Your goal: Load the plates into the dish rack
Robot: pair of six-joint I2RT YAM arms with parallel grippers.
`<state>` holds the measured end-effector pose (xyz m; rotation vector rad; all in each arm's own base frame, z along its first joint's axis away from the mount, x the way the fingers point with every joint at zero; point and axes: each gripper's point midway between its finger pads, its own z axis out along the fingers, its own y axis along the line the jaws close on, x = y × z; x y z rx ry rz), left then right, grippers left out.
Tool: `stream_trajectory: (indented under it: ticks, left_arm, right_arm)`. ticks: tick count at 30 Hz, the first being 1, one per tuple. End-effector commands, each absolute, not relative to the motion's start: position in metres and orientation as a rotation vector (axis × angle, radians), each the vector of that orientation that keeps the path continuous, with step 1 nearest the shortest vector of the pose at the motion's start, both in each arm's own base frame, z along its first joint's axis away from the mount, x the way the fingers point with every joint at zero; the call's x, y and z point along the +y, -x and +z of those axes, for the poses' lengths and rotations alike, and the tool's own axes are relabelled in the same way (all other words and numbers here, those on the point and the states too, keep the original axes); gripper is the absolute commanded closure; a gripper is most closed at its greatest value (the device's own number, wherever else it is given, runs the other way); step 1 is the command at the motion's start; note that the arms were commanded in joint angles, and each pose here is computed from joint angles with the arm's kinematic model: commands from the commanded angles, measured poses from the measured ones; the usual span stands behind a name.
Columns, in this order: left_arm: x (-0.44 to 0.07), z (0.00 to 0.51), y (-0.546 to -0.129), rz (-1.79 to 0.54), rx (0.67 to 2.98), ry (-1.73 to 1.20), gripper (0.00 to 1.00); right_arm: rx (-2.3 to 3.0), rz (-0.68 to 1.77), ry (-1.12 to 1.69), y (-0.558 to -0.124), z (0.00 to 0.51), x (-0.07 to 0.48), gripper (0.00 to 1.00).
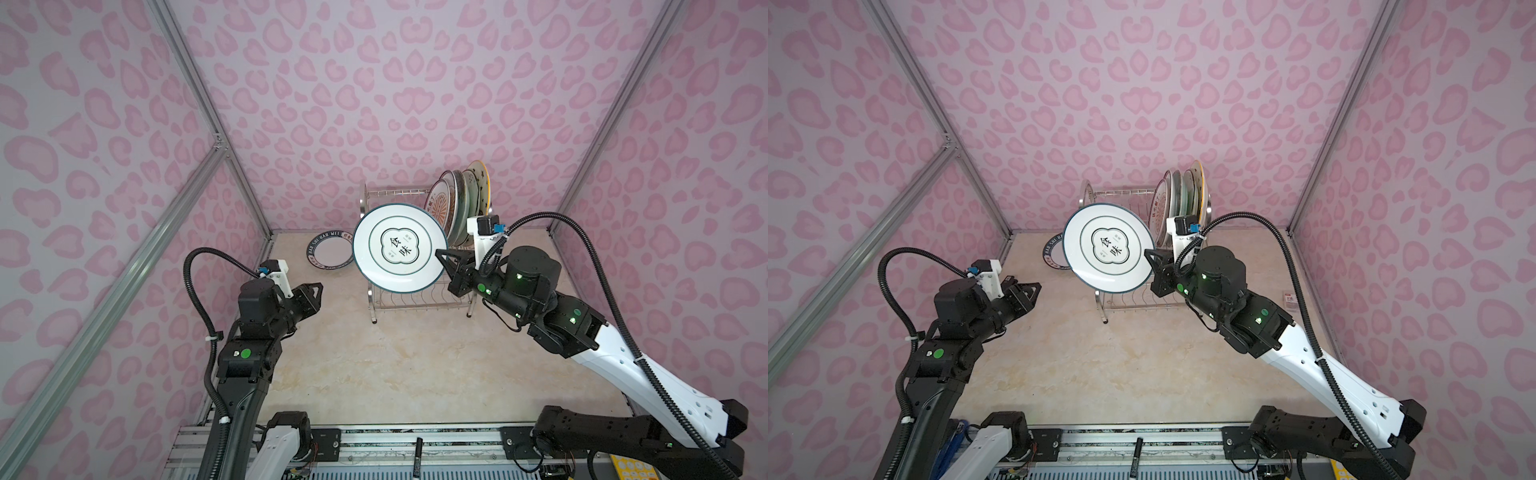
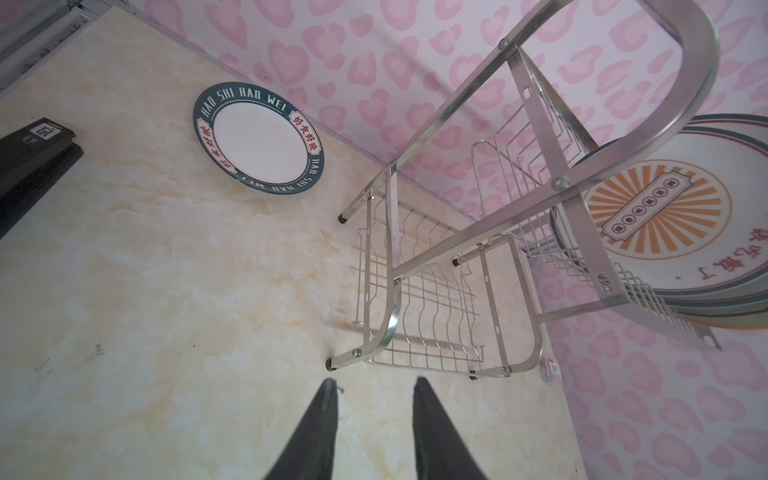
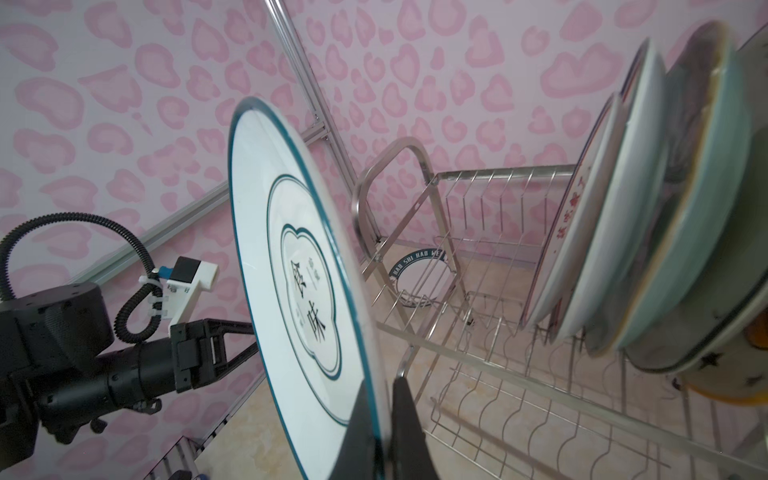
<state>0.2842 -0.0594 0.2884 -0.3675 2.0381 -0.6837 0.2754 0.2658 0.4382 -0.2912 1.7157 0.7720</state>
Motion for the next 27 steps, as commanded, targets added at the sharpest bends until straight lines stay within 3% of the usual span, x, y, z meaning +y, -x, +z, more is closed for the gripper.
stream_trajectory:
  ticks: [1, 10, 17, 27]
  left_arm:
    - [-0.068, 0.301, -0.29, -0.716, 1.984, 0.321, 0.67]
    - [-0.081, 0.293, -0.294, -0.739, 1.999, 0.291, 0.67]
    - [-0.09, 0.285, -0.293, -0.775, 2.006, 0.283, 0.67]
    - [-0.104, 0.272, -0.291, -0.829, 2.028, 0.265, 0.67]
  right_arm:
    - [1.597, 0.687, 0.245, -0.292, 0.469, 0.254, 1.0]
    - [1.436, 0.47, 0.077, -0.332, 0.529, 0.232, 1.0]
    - [1.403, 0.282, -0.036, -0.362, 0.541, 0.234, 1.0]
    - [1.362, -0.128, -0.176, -0.364, 0.54, 0.275, 1.0]
